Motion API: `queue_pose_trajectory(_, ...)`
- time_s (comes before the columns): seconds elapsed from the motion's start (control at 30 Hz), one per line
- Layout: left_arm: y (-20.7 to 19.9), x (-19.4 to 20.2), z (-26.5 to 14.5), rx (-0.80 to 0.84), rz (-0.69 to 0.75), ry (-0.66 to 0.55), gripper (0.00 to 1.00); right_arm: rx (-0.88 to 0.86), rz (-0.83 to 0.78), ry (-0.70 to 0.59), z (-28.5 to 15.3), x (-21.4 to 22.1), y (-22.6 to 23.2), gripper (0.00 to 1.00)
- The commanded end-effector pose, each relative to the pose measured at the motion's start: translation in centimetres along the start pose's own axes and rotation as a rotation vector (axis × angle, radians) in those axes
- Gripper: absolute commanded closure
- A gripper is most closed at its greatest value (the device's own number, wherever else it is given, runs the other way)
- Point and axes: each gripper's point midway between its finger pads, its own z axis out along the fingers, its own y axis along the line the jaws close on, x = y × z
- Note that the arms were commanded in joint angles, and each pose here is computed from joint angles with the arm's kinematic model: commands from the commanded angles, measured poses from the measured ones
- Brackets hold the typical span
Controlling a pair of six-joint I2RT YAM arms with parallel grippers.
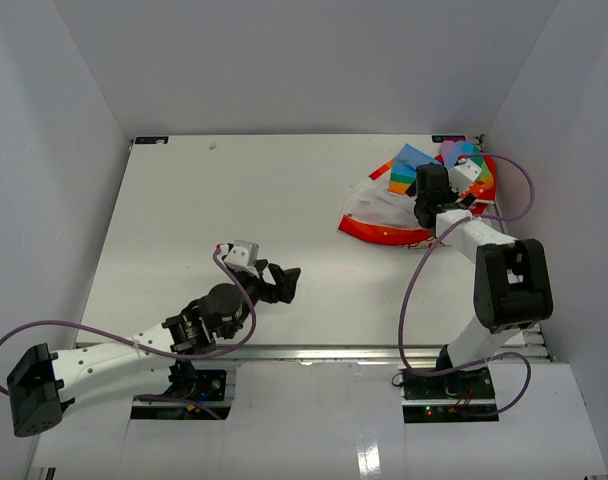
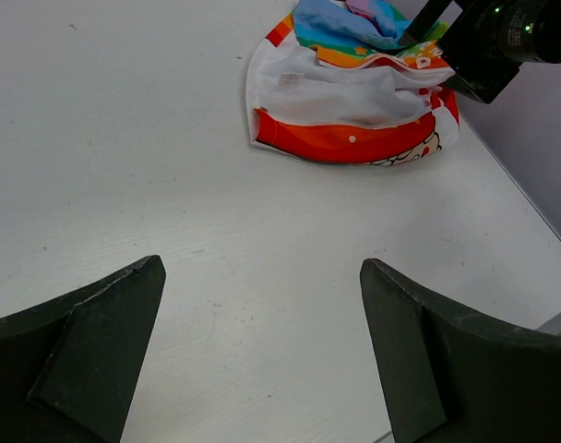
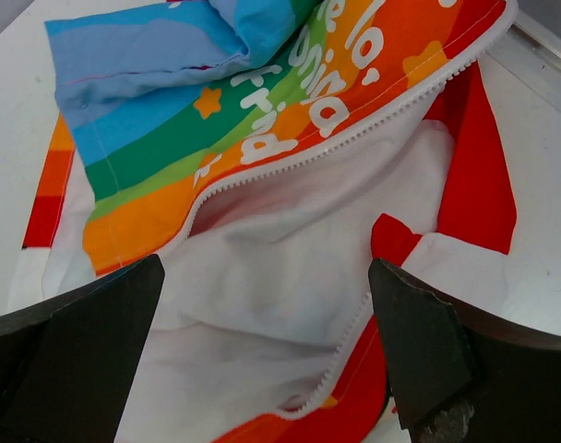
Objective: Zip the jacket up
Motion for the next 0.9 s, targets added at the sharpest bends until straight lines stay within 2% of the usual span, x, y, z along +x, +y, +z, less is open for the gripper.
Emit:
queue_pose_trajectory(0.0,-0.8,-1.4,-0.3,0.029,-0.037,-0.029,0.02,0.061,0.155,0.043,3.0,-0.2,-0.1,0.02)
queue_pose_trajectory(0.17,-0.6,-1.5,-0.3,0.019,-0.034,-0.033,0.02,0.131,0.165,0.067,5.9,-0.2,0.3,0.02)
queue_pose_trajectory(0.37,-0.4,-1.5,-0.4,0.012,-0.032,-0.036,0.02,0.081,0.138,0.102,8.5,0.0,3.0,0.0)
queue_pose_trajectory(0.4,-0.4,-1.5,-0.4,0.008,-0.034,-0.035,0.02,0.077,0.125,0.114,9.0,0.6,3.2,0.02)
queue_pose_trajectory(0.47,-0.4,-1.4,-0.3,0.007,-0.031,-0.031,0.02,0.046,0.092,0.115,9.4,0.0,4.1,0.11)
queue_pose_trajectory(0.57,-0.7,-1.3,-0.2,0.019,-0.032,-0.023,0.02,0.024,0.054,0.147,9.9,0.8,4.7,0.19)
queue_pose_trajectory(0.67,-0.7,-1.2,-0.2,0.019,-0.031,-0.024,0.02,0.027,0.044,0.158,9.8,1.3,4.4,0.36)
queue_pose_trajectory(0.7,-0.6,-1.3,-0.2,0.014,-0.03,-0.026,0.02,0.026,0.039,0.16,9.7,1.4,4.3,0.46)
queue_pose_trajectory(0.77,-0.5,-1.2,-0.2,0.011,-0.03,-0.025,0.02,0.007,0.023,0.164,9.6,1.5,4.4,0.58)
queue_pose_trajectory(0.87,-0.4,-1.4,-0.3,0.01,-0.033,-0.031,0.02,-0.088,-0.021,0.199,9.4,2.3,5.8,0.84)
